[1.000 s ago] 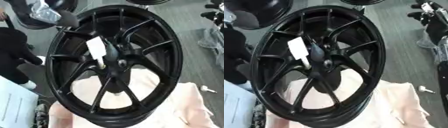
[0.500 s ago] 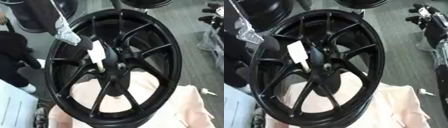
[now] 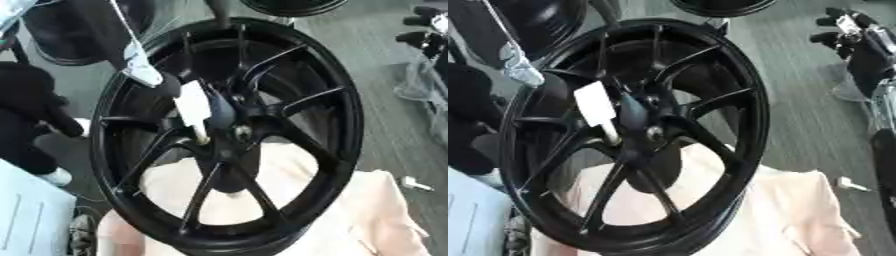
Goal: Pull the pin out of the wheel hub.
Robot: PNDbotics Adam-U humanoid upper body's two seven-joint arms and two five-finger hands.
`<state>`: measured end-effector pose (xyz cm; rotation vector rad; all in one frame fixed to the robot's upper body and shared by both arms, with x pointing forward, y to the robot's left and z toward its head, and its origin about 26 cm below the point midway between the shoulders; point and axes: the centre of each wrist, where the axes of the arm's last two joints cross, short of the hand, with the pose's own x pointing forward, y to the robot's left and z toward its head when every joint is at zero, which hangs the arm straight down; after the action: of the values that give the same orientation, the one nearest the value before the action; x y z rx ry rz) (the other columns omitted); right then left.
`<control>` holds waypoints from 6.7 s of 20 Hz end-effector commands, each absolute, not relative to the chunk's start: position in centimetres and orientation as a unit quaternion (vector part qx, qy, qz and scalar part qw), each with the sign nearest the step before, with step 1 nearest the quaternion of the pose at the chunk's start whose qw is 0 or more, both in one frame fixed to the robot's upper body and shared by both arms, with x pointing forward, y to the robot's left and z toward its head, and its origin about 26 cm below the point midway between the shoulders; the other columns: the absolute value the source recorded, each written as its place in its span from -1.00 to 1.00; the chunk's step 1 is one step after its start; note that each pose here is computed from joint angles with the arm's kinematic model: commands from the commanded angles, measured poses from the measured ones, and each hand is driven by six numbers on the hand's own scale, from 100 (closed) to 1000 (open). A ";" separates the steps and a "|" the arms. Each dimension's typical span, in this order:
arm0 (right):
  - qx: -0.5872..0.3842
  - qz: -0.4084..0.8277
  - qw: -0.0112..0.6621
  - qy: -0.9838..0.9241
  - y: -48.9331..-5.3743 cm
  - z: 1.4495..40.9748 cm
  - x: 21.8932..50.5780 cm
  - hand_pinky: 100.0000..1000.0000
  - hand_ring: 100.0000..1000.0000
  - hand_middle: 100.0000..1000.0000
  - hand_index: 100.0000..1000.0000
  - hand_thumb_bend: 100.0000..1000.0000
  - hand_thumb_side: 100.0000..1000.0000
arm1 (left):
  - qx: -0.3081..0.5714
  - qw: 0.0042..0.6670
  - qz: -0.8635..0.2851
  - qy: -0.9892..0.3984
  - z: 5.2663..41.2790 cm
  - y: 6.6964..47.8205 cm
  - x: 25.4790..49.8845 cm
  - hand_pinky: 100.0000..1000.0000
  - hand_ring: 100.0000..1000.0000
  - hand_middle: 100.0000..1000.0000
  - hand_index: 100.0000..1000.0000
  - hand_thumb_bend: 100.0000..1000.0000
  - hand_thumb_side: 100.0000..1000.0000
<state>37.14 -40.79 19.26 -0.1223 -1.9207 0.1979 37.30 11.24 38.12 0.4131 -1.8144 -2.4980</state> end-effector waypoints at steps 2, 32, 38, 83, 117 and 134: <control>-0.067 0.096 0.552 -0.825 -41.3 21.1 36.9 0.90 0.37 0.48 0.65 -0.93 0.02 | 0.133 -0.065 -0.847 -0.511 39.1 12.3 36.5 0.71 0.65 0.51 0.62 -0.14 0.03; -0.068 0.103 0.549 -0.827 -41.1 21.1 37.0 0.90 0.36 0.47 0.65 -0.94 0.03 | 0.114 -0.069 -0.862 -0.488 36.8 13.2 34.6 0.66 0.62 0.56 0.62 -0.23 -0.09; -0.068 0.103 0.549 -0.827 -41.0 21.2 37.1 0.90 0.36 0.47 0.65 -0.95 0.03 | 0.113 -0.068 -0.869 -0.477 35.9 13.0 35.2 0.66 0.62 0.57 0.60 -0.24 -0.05; -0.064 0.111 0.548 -0.826 -40.6 21.1 37.3 0.91 0.37 0.48 0.65 -0.98 0.06 | 0.128 -0.047 -0.895 -0.426 32.6 13.1 39.5 0.64 0.60 0.49 0.51 -0.07 -0.39; -0.065 0.114 0.550 -0.825 -40.5 20.9 37.4 0.91 0.37 0.48 0.66 -1.00 0.09 | 0.116 -0.051 -0.893 -0.433 32.5 12.5 39.4 0.48 0.34 0.06 -0.24 -0.24 -1.00; -0.066 0.115 0.550 -0.825 -40.5 21.0 37.4 0.92 0.37 0.48 0.66 -1.00 0.10 | 0.120 -0.037 -0.870 -0.477 35.0 13.2 37.8 0.44 0.27 -0.09 -0.41 -0.28 -0.95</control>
<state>37.50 -40.20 19.57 -0.1274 -1.9280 0.2503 38.12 12.18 33.36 0.3562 -1.6871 -2.5382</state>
